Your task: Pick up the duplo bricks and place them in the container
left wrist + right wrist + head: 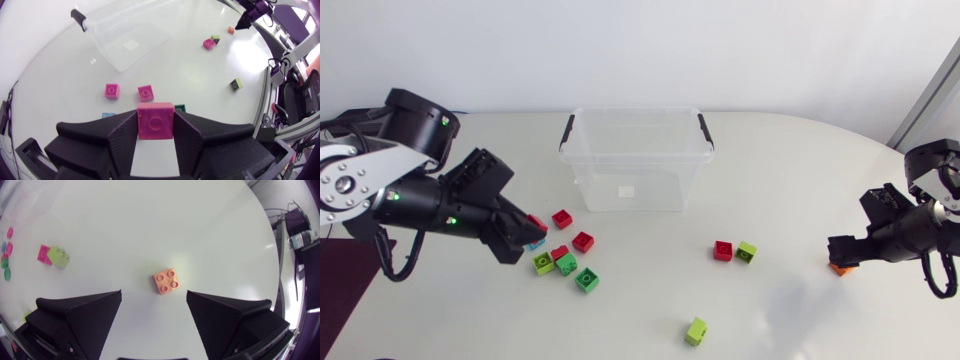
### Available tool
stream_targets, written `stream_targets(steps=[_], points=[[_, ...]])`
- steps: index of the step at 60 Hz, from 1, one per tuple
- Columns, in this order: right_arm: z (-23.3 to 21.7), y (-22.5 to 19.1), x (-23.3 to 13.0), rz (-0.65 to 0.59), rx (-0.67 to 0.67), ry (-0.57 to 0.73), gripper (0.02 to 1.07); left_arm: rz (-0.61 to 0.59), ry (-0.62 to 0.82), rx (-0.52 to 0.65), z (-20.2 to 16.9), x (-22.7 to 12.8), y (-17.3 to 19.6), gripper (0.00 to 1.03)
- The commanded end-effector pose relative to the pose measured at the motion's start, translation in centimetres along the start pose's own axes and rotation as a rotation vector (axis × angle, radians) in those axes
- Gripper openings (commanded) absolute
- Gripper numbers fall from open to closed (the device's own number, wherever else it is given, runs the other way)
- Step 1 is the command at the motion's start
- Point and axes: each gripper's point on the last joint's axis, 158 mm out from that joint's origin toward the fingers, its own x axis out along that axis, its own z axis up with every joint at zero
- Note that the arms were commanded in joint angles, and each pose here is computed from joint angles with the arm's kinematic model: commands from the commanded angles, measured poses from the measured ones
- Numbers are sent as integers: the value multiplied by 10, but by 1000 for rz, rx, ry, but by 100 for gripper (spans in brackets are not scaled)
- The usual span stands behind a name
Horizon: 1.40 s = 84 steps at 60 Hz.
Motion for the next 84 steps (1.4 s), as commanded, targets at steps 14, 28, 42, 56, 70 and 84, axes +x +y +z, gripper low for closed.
stream_targets(steps=[14, 28, 42, 56, 70, 84], points=[[4, -23, 33, 243, -196, 133, 96, 30, -269, -53, 108, -13, 42, 27], [-11, -10, 51, 297, -309, 190, 86, 33, -370, -79, 157, 5, 59, 27], [-24, -7, 68, 271, -330, 212, 37, 27, -442, -118, 193, 39, 80, 27], [2, 3, 14, 214, -367, 114, 34, 37, -436, -137, 210, 75, 94, 31], [53, 71, -66, 251, -451, -85, 34, 75, -407, -141, 209, 75, 103, 98], [106, 134, -119, 321, -519, -285, 34, 136, -266, -127, 167, 24, 117, 98]])
